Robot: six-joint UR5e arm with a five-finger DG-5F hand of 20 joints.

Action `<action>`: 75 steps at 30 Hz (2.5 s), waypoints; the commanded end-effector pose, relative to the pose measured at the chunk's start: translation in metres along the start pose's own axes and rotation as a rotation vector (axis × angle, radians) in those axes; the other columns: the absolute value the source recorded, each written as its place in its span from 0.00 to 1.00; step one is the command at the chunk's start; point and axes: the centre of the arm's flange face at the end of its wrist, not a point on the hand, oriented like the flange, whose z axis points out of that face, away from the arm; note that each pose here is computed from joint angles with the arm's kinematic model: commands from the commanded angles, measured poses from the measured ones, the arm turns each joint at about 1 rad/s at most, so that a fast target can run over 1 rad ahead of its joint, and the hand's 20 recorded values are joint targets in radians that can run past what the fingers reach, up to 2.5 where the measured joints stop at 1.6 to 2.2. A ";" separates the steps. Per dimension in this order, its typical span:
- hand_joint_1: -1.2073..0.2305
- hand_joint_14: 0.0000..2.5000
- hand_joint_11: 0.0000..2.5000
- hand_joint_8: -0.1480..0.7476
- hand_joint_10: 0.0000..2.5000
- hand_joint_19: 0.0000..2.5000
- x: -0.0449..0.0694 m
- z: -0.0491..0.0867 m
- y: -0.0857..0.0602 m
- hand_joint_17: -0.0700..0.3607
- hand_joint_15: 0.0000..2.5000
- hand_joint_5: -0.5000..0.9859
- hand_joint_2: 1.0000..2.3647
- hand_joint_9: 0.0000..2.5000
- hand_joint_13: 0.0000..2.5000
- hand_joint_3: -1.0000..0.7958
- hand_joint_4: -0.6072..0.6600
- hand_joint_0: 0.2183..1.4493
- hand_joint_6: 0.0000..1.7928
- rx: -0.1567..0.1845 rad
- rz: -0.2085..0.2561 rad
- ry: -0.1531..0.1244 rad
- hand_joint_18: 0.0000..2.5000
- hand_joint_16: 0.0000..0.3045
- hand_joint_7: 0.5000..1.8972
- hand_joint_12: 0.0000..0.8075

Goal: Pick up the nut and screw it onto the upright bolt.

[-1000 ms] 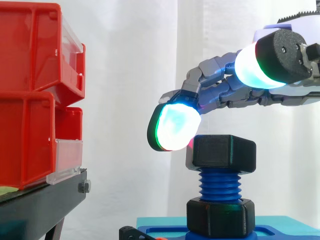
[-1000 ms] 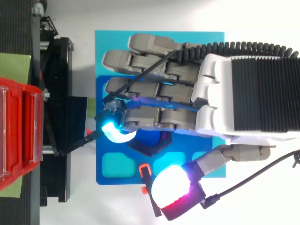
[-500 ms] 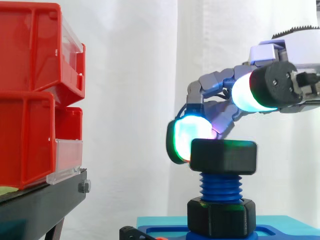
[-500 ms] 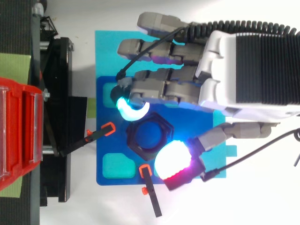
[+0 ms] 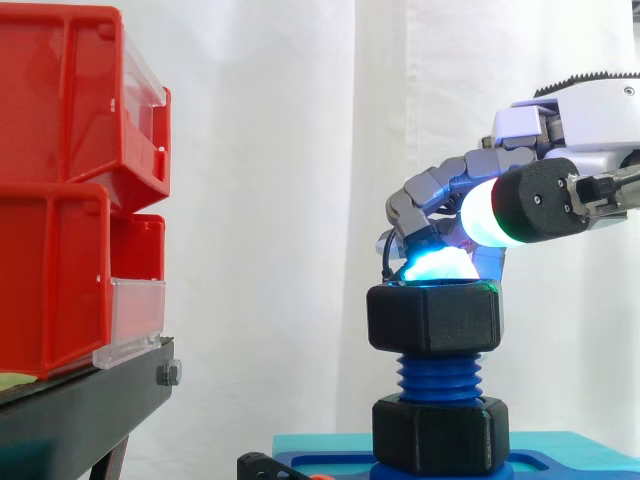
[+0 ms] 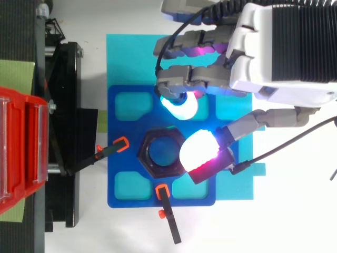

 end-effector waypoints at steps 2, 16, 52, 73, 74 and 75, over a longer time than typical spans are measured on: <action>0.57 0.00 0.00 0.32 0.00 0.00 -0.002 0.000 -0.005 0.24 0.00 0.35 0.00 0.50 0.24 0.28 0.54 0.28 0.28 0.003 0.000 -0.003 0.08 0.05 0.54 0.23; 0.61 0.00 0.00 0.36 0.00 0.00 -0.004 -0.008 -0.020 0.33 0.00 0.23 0.00 0.25 0.10 0.28 0.60 0.23 0.28 0.019 0.001 0.033 0.00 0.10 0.13 0.34; 0.76 0.00 0.00 0.38 0.00 0.00 0.002 0.013 0.052 0.40 0.00 0.23 0.00 0.11 0.00 0.28 0.59 0.20 0.28 -0.092 0.045 -0.044 0.00 0.15 0.14 0.40; 0.75 0.00 0.00 0.39 0.00 0.00 0.007 0.014 0.057 0.40 0.00 0.24 0.00 0.14 0.01 0.28 0.61 0.21 0.28 -0.055 0.049 -0.049 0.00 0.15 0.17 0.40; 0.75 0.00 0.00 0.39 0.00 0.00 0.008 0.014 0.058 0.40 0.00 0.24 0.00 0.14 0.01 0.28 0.61 0.21 0.28 -0.055 0.049 -0.049 0.00 0.15 0.17 0.40; 0.75 0.00 0.00 0.39 0.00 0.00 0.007 0.014 0.058 0.40 0.00 0.24 0.00 0.14 0.01 0.28 0.61 0.21 0.28 -0.055 0.046 -0.049 0.00 0.15 0.16 0.40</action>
